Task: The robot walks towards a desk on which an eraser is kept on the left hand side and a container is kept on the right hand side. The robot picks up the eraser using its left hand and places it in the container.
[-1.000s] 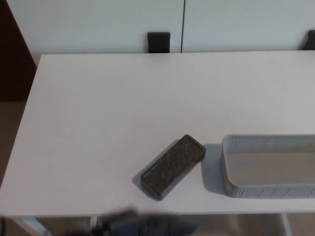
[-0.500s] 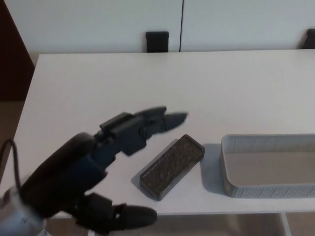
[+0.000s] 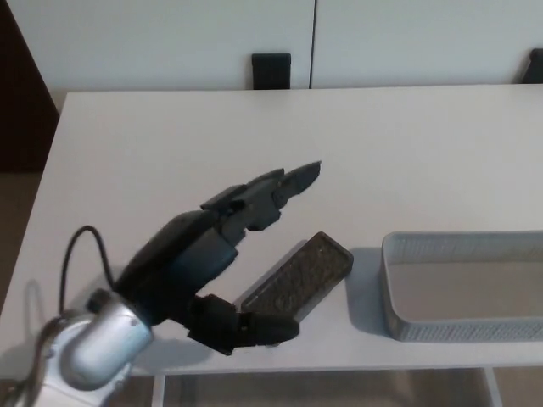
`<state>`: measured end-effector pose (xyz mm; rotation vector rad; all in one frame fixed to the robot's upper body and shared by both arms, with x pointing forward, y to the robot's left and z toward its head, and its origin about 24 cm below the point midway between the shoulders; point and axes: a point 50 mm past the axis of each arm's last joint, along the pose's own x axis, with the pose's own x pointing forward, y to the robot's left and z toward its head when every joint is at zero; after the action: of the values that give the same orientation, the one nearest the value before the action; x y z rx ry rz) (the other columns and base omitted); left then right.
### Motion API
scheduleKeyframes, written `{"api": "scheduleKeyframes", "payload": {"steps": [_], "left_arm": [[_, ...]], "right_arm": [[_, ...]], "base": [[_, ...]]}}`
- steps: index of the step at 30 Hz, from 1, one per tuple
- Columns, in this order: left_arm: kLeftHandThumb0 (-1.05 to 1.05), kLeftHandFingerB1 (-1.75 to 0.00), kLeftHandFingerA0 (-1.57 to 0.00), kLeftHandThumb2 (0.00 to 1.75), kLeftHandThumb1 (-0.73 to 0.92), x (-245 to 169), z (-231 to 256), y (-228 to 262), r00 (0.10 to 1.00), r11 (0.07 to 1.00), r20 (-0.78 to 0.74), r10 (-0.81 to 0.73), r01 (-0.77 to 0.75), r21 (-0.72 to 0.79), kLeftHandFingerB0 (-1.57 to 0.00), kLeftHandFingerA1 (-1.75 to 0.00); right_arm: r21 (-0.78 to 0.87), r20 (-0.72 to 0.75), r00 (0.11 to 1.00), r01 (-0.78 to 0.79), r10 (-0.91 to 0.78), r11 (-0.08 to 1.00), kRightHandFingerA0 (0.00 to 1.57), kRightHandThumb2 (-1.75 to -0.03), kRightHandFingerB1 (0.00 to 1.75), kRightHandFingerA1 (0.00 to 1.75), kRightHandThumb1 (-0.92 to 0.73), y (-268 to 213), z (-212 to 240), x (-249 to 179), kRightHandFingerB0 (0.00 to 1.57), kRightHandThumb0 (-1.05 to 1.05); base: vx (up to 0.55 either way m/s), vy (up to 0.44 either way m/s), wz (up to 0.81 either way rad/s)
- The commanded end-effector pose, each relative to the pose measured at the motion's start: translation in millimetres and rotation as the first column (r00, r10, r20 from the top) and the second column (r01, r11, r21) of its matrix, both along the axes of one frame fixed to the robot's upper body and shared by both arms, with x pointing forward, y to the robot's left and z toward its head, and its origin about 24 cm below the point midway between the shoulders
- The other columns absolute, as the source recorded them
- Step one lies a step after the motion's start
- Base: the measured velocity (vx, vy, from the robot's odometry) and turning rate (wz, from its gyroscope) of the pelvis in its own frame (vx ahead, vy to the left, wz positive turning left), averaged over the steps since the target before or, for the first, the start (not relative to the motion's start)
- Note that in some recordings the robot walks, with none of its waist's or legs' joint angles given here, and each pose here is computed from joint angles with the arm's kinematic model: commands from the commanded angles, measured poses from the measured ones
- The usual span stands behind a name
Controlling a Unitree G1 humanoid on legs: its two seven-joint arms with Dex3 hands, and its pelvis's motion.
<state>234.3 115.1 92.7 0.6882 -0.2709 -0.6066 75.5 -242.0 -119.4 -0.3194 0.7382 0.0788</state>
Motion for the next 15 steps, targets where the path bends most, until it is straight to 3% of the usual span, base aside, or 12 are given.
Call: {"api": "scheduleKeyframes", "payload": {"steps": [1,15], "left_arm": [[-0.85,-0.02,0.00,0.85,0.52,14.8,-58.9,-8.4,0.928,0.859,0.063,0.366,-0.363,0.361,0.00,0.00],[-0.84,-0.03,0.00,0.86,0.53,5.5,-72.5,-21.9,0.917,0.822,0.070,0.392,-0.384,0.421,0.00,0.00]], "right_arm": [[-0.021,0.018,1.000,-0.003,0.003,1.000,0.52,-0.55,0.43,0.52,-0.54,-6.0,4.4,1.7,0.35,-0.35],[-0.018,0.008,1.000,-0.005,0.005,1.000,0.50,-0.56,0.43,0.52,-0.54,-8.0,3.8,0.0,0.33,-0.35]], "base": [[0.00,0.000,0.00],[0.00,0.000,0.00]]}}
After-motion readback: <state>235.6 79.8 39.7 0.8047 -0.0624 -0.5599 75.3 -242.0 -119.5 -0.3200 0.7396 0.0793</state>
